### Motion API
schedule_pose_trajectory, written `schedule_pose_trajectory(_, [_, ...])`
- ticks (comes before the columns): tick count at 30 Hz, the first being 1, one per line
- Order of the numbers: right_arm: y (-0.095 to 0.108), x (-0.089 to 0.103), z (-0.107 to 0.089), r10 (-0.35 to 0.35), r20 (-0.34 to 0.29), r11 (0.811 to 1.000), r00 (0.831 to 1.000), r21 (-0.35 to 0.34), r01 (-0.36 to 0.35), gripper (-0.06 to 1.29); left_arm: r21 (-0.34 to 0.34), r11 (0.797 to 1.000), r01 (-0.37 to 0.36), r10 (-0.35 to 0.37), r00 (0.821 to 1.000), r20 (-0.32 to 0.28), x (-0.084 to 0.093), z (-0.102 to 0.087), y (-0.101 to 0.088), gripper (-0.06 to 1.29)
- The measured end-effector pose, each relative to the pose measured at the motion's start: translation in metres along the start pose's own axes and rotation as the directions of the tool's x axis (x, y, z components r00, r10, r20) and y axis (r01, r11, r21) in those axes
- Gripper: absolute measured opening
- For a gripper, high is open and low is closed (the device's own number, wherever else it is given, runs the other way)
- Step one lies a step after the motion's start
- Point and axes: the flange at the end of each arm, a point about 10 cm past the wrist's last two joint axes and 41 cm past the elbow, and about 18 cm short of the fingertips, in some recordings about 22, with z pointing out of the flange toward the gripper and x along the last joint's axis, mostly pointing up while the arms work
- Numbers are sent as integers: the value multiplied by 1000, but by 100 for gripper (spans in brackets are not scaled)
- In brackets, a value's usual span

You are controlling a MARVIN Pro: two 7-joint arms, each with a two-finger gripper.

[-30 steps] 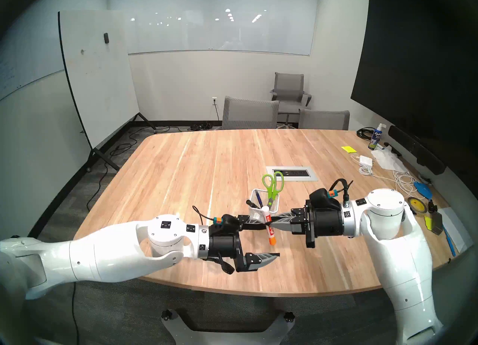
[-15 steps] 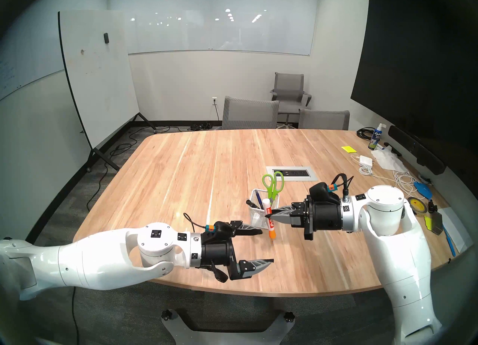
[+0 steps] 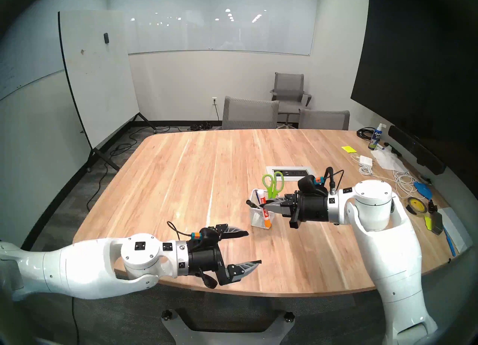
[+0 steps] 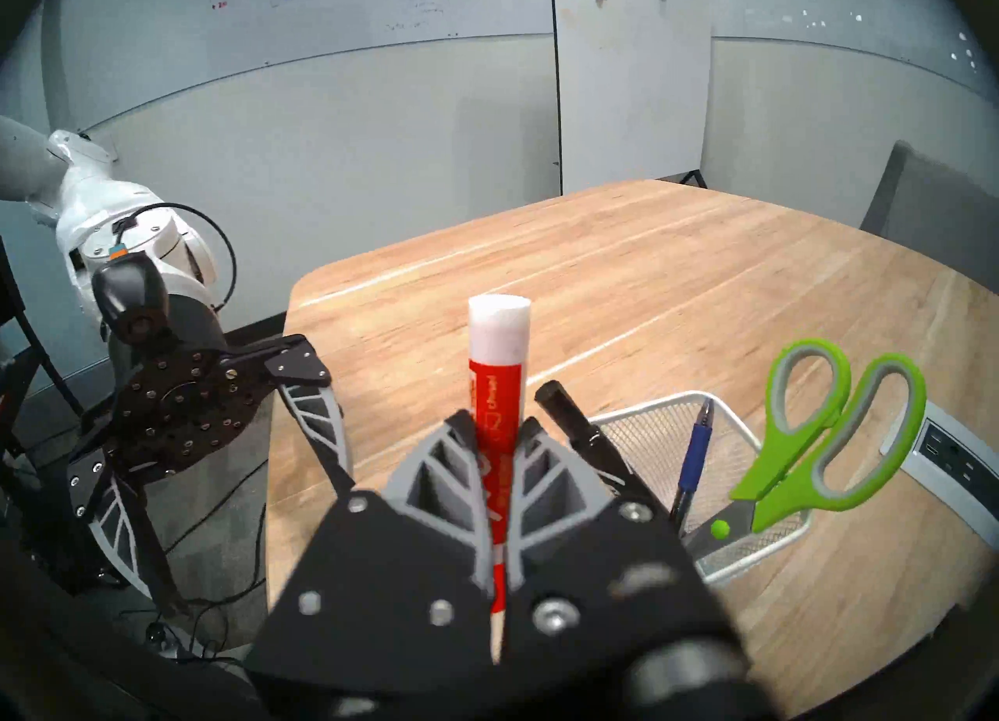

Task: Place the pen, the marker, and the scissors into the pen holder

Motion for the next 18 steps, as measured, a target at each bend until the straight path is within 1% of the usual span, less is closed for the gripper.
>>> schedule_pose_trajectory(3, [9,5,5,10,2,999,1000,-41,-10,1,36,999,3,-3,1000,-2,0,-6,0,124])
schedule_pose_trajectory(6, [16,8,7,18,3,998,1000,-68,-17,1,61,998,3,-3,1000,3,-1,-9,-1,124])
schedule_pose_trajectory(7, [22,10,8,26,3,996,1000,-90,-26,1,79,997,3,-4,1000,7,-3,-12,-1,124])
schedule_pose_trajectory(9, [28,13,8,32,2,994,999,-108,-32,1,91,996,4,-4,1000,9,-5,-15,-1,124])
schedule_pose_trajectory(18, [41,22,9,43,-12,989,999,-138,-45,1,101,995,7,-7,1000,2,-8,-21,1,124])
